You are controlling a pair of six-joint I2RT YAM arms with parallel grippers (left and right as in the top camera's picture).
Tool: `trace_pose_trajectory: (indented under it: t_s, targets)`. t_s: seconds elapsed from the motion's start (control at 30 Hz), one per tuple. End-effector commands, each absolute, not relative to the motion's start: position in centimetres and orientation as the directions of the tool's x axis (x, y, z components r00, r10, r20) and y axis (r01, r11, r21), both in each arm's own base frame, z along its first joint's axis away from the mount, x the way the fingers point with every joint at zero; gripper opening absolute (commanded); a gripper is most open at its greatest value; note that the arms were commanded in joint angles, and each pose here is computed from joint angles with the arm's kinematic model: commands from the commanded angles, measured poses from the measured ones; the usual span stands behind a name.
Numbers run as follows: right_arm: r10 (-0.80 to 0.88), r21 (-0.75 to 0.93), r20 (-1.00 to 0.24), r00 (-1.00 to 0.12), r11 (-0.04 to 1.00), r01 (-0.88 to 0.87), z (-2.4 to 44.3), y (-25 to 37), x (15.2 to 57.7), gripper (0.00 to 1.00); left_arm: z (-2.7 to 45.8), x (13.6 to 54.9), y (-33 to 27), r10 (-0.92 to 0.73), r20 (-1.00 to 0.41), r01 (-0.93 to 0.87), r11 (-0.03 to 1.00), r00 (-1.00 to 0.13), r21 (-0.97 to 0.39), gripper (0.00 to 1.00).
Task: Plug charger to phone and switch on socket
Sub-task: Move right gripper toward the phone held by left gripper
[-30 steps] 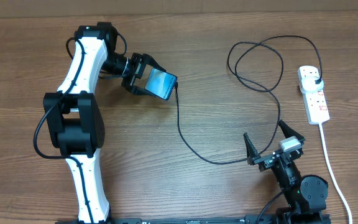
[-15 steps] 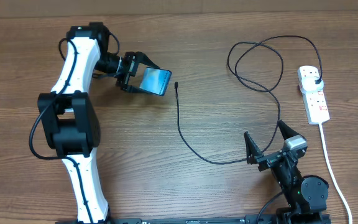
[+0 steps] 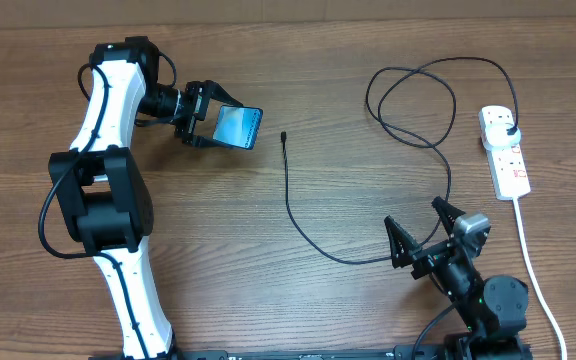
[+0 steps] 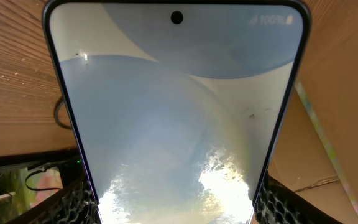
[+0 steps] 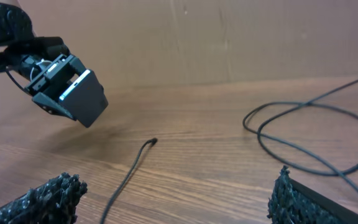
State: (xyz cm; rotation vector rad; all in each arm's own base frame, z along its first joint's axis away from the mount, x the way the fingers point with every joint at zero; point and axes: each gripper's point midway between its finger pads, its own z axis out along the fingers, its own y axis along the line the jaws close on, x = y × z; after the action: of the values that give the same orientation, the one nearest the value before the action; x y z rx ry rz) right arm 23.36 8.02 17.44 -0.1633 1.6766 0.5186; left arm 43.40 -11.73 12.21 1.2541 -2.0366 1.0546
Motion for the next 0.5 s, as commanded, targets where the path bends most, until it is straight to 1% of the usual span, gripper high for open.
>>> trace_pose_trajectory:
  t_s: [0.0,0.23,0.47]
  targets:
    - [0.218,0.281,-0.956,-0.197,0.876,-0.391,20.0,8.1,23.5,1.00,13.4,44.0,-12.2,-0.467,0.771,-0.901,0.239,-0.433,-0.361,0.40]
    - [0.208,0.315,-0.929,-0.307,0.880,-0.356,21.6,8.3,25.4,1.00,13.6,44.0,-12.4,-0.458,0.777,-0.902,0.233,-0.432,-0.364,0.40]
    - [0.190,0.369,-0.840,-0.508,0.886,-0.279,21.0,8.5,27.5,1.00,14.3,44.0,-12.8,-0.423,0.800,-0.905,0.210,-0.426,-0.370,0.40]
